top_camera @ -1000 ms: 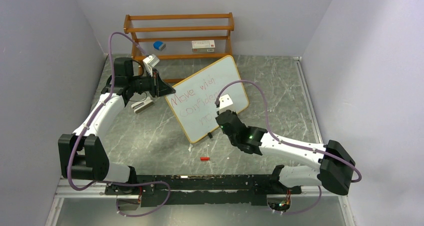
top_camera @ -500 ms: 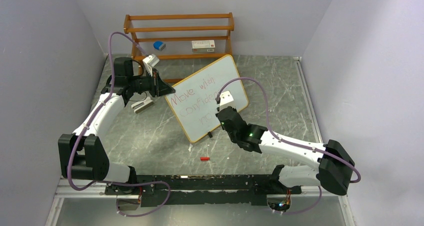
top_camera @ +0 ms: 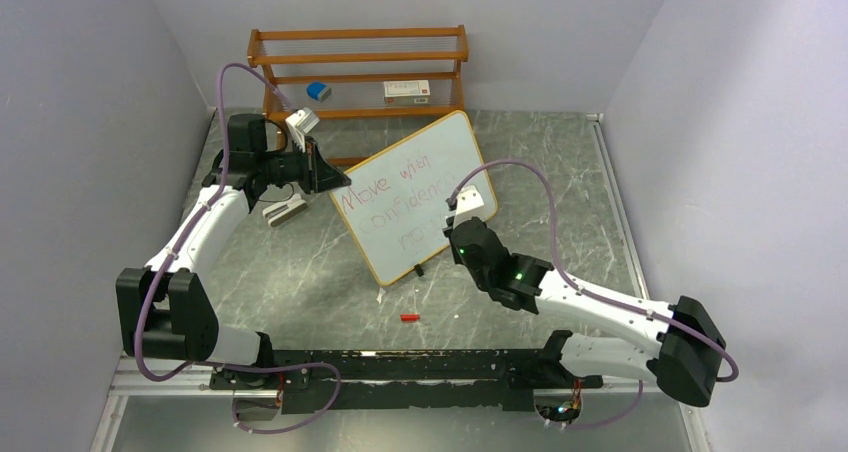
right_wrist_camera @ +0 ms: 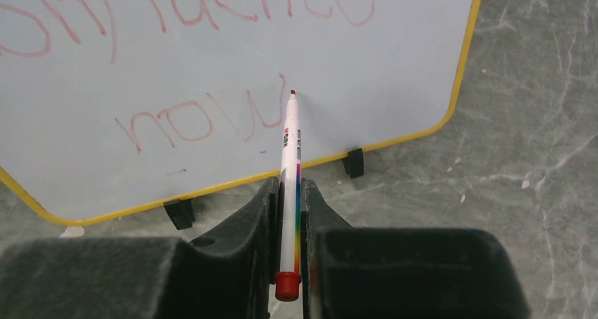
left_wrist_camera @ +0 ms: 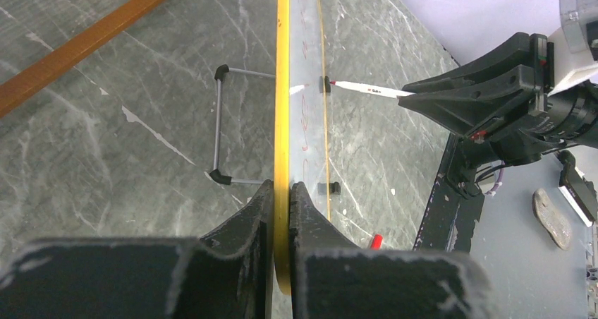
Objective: Write a sentence on the whiteboard
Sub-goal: Write a sentence on the whiteboard, then put down the whiteboard on the whiteboard stand.
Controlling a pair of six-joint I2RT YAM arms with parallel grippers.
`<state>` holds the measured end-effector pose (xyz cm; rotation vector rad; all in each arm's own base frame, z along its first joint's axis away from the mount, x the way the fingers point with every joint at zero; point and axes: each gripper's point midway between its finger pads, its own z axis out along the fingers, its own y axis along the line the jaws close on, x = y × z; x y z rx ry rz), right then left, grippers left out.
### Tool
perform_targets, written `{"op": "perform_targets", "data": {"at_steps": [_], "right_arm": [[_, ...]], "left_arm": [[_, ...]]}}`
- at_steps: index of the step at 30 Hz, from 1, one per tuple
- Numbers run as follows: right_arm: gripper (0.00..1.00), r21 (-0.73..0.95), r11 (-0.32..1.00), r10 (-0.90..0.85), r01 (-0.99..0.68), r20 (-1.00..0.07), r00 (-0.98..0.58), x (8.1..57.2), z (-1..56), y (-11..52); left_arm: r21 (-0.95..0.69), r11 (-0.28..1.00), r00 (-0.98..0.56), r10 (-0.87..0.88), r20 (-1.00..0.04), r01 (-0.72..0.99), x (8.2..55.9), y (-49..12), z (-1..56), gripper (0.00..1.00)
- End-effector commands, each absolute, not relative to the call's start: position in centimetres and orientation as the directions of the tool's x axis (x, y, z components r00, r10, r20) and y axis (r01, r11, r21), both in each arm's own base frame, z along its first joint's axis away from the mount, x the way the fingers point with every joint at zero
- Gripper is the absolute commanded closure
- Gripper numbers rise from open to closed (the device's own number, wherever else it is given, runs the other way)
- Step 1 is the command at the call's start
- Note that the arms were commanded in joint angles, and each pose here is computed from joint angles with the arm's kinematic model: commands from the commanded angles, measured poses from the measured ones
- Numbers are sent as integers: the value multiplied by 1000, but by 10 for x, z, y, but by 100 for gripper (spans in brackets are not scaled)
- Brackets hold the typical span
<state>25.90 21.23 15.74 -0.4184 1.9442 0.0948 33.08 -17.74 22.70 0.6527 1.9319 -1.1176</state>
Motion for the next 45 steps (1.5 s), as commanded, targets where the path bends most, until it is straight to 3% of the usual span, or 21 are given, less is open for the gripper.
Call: {"op": "perform_targets", "data": {"at_steps": [1,26,38,45], "right_arm": [[100,-92,946,-217,-311,-893,-395,254,142,198],[100,-36,947,-172,-318,-895,-412,272,124,204],[100,-24,949,-154,-316,-906,-394,257,157,185],[100,14,951,-107,-308,-923,-370,246,184,173]], "left_arm": [[-424,536,-548,87,-832,730,339,-170,209,95],[-428,522,-547,91,-832,738,338,-172,209,95],[-412,546,-539,88,-838,729,341,-169,213,95],[-373,591,-516,88,-852,716,347,-163,227,56]]}}
